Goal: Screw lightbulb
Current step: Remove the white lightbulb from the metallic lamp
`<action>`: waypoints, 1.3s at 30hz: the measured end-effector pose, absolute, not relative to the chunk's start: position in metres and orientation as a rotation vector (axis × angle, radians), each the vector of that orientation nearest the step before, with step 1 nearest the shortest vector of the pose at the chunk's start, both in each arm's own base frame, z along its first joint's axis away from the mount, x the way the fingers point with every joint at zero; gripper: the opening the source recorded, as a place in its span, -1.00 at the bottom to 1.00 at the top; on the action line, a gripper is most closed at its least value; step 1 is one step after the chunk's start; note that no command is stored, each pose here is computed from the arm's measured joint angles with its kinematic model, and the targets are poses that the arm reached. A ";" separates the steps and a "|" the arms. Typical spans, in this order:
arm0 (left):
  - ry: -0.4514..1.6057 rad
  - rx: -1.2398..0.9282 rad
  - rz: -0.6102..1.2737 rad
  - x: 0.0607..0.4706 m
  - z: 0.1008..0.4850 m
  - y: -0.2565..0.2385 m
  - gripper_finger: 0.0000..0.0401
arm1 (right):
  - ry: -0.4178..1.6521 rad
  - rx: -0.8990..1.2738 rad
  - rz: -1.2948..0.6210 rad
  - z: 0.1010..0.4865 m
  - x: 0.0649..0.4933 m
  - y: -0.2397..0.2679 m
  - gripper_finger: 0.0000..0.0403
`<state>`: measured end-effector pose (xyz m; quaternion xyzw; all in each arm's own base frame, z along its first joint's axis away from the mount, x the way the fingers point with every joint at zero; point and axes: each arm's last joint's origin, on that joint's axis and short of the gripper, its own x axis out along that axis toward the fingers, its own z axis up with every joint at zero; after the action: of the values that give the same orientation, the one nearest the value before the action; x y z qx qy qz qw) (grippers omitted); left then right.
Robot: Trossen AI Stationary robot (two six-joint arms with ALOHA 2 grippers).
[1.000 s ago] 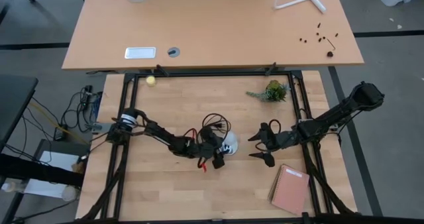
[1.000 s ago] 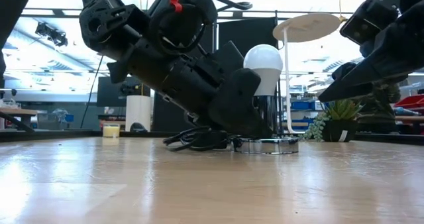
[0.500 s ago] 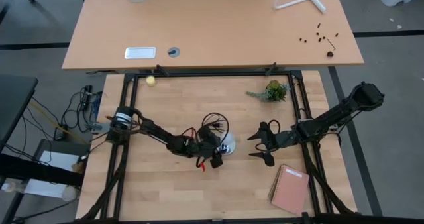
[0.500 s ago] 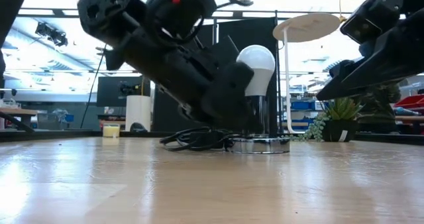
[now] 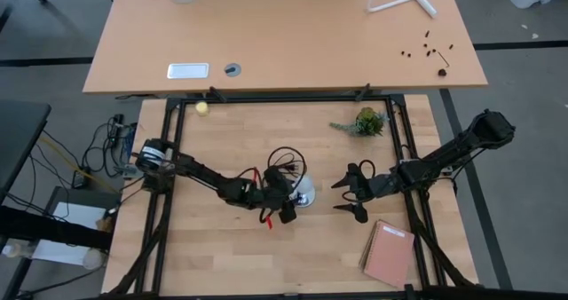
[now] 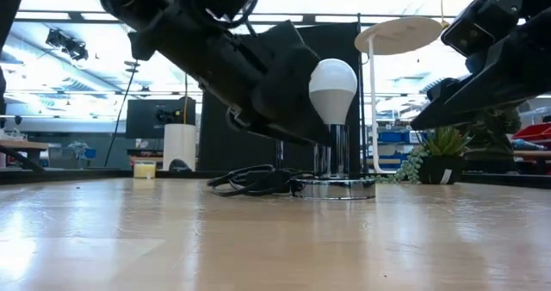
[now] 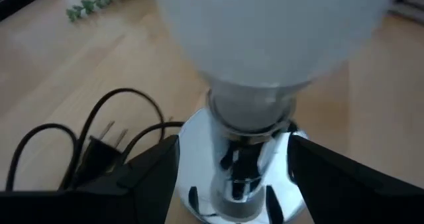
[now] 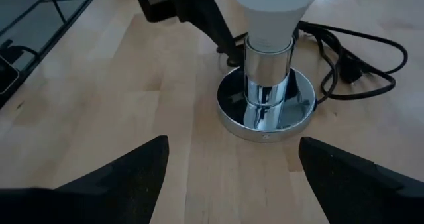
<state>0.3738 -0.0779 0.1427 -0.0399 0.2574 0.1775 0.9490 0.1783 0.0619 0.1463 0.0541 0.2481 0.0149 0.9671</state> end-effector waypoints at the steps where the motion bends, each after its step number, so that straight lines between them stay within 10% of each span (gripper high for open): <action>1: 0.520 -0.083 0.357 0.373 0.145 -0.079 0.41 | 0.502 0.103 0.031 0.146 0.178 0.062 0.72; 39: 0.315 -0.079 0.350 0.396 0.091 -0.088 0.02 | 0.683 -0.040 0.006 0.208 0.209 0.049 0.72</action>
<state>0.3964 -0.0879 0.0912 -0.0391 0.1558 0.1733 0.9717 0.2093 0.0493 0.2083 -0.0194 0.3348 0.0027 0.9421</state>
